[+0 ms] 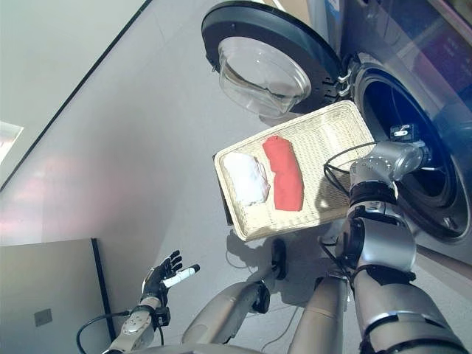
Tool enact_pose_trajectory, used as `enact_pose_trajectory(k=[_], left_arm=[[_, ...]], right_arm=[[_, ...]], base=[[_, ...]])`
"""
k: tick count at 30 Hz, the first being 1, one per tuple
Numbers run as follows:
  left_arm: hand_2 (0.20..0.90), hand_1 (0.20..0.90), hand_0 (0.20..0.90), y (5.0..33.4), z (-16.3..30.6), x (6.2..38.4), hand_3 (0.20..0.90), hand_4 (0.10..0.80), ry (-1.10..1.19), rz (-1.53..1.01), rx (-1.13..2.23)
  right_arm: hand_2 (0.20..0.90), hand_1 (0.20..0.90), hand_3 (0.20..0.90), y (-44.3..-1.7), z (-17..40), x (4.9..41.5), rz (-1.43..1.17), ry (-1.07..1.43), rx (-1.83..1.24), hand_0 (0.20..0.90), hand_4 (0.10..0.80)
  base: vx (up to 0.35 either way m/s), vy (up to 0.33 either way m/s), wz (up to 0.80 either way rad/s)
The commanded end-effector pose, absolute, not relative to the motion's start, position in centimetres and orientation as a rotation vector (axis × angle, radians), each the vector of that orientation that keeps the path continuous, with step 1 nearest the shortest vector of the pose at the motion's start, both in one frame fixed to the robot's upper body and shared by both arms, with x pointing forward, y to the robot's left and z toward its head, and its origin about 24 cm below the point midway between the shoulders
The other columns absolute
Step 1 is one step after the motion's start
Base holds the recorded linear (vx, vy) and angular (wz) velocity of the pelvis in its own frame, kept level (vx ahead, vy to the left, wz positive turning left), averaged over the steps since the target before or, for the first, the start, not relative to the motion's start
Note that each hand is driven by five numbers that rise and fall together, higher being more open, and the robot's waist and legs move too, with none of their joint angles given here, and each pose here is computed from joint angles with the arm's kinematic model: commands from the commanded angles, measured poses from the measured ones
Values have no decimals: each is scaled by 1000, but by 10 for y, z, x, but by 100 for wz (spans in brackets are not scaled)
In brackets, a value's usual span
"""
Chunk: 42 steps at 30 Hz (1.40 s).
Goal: Pick up the clothes and place them into the washing machine
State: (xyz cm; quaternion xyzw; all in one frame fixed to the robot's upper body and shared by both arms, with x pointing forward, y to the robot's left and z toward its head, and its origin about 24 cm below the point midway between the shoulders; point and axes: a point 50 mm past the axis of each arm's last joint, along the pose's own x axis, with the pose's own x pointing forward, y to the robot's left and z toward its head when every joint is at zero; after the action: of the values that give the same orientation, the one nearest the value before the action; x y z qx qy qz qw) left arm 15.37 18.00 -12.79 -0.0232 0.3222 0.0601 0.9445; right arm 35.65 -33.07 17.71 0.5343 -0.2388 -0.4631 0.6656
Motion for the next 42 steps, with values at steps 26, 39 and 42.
enact_pose_trajectory(k=[26,39,42], left_arm=[[900,900,900,198,-136,133,900,800,697,236,-38],[900,900,900,218,-130,140,900,800,687,235,22],[900,900,900,221,-129,142,900,800,681,248,28]], right_arm=[[900,900,900,-321,171,362,-928,-493,963,900,800],[900,900,900,-302,143,383,-712,16,122,900,800],[900,900,900,-286,137,388,-665,50,-40,900,800]], base=[[-2,-1,-2],[-5,-5,0],[0,0,0]])
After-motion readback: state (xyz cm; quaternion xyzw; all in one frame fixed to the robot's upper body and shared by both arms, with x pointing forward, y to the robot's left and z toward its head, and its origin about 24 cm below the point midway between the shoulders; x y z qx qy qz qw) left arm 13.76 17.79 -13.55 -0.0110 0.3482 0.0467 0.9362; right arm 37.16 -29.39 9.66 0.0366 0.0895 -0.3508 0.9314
